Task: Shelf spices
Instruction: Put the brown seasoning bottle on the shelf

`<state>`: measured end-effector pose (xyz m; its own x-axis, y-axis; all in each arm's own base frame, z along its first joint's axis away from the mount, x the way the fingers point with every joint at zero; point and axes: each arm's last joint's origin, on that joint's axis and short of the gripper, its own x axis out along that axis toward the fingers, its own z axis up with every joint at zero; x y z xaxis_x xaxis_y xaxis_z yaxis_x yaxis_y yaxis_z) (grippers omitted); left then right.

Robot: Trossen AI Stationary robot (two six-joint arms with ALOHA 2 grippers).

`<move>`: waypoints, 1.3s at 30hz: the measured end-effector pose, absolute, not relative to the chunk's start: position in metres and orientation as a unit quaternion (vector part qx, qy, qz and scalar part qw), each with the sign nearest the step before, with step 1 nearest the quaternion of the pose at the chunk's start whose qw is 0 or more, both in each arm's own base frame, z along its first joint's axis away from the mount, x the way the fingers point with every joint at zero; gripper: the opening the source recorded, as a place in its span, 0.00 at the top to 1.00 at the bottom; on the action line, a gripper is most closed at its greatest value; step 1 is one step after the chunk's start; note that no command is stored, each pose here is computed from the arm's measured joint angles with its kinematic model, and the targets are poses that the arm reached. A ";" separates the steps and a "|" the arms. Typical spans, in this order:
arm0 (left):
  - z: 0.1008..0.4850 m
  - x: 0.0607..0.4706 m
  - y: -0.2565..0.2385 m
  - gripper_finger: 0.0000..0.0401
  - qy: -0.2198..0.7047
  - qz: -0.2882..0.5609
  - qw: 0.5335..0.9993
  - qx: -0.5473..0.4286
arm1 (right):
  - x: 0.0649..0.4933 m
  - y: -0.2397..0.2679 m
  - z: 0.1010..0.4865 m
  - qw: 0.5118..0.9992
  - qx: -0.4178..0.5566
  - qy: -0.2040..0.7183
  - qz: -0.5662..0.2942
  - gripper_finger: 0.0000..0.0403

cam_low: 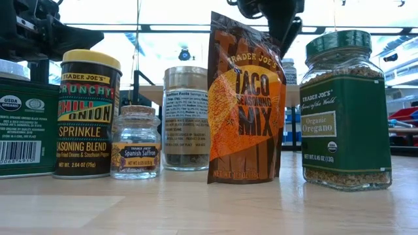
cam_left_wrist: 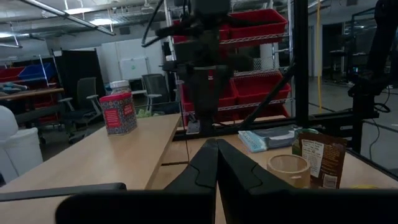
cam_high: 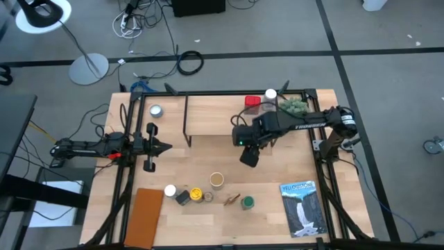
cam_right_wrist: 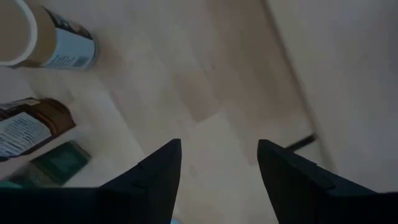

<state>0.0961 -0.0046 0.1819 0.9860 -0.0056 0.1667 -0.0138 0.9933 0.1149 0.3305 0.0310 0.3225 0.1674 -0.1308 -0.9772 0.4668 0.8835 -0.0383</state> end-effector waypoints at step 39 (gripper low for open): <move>0.196 0.092 0.003 0.66 -0.162 0.124 0.976 -0.072 | 0.238 0.218 0.280 0.739 0.349 0.398 -0.417 0.48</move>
